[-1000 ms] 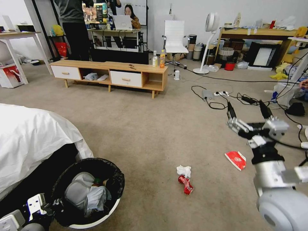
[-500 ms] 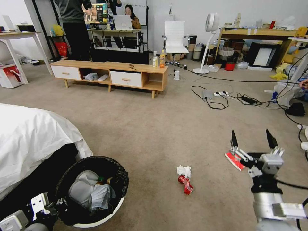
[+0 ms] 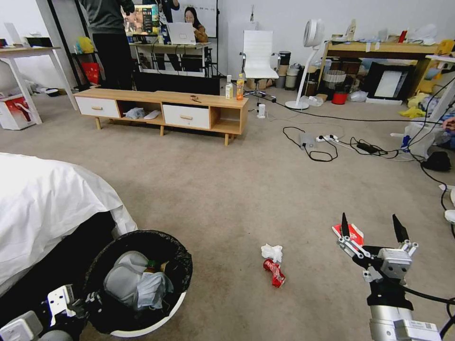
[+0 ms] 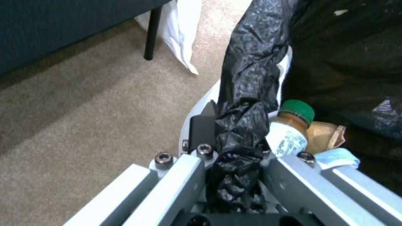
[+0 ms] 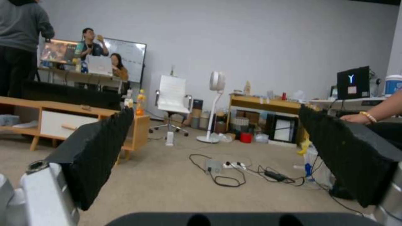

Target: Pick up the trash bin and place the garbage on the floor into it.

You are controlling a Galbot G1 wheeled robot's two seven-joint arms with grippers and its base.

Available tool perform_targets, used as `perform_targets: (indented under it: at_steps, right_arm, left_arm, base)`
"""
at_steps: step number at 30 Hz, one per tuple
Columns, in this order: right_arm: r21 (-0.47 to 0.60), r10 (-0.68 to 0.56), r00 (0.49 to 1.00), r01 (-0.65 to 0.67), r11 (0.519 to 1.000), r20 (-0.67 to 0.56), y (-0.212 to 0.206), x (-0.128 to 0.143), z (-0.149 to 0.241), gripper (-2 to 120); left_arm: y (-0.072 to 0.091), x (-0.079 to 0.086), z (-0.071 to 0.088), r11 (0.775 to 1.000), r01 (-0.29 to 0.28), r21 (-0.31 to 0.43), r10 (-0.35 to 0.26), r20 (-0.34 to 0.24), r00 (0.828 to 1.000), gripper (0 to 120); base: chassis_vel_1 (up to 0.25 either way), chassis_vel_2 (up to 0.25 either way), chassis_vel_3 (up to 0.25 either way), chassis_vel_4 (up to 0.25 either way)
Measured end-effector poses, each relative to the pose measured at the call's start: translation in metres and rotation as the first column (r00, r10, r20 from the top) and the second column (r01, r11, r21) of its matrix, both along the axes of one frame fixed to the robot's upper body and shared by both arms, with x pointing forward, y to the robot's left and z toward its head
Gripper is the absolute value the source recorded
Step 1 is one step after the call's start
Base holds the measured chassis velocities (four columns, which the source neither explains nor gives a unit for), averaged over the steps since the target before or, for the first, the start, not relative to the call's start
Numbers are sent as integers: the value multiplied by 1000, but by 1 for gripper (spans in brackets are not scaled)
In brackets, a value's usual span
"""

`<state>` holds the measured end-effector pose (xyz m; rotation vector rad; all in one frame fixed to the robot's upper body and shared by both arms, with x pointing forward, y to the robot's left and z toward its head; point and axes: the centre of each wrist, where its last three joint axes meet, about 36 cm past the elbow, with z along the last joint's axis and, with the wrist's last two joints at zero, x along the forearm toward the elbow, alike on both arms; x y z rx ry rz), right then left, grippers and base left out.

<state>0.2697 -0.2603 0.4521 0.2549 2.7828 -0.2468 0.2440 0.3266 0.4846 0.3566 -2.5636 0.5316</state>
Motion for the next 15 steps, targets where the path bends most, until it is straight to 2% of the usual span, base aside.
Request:
perform_targets:
  at_steps: [12,15]
  right_arm:
    - [-8,12,1000,-12,1000,13,-2,1,-5,100]
    - [-13,14,1000,-14,1000,16,-3,2,-5,100]
  left_arm:
    - [-1,-2,0,1000,3,1,-3,-3,1000,1]
    - [-1,-3,0,1000,2,0,-2,-6,1000,1]
  base:
    - [0,0,0,0]
    - [-83,59,109,-78]
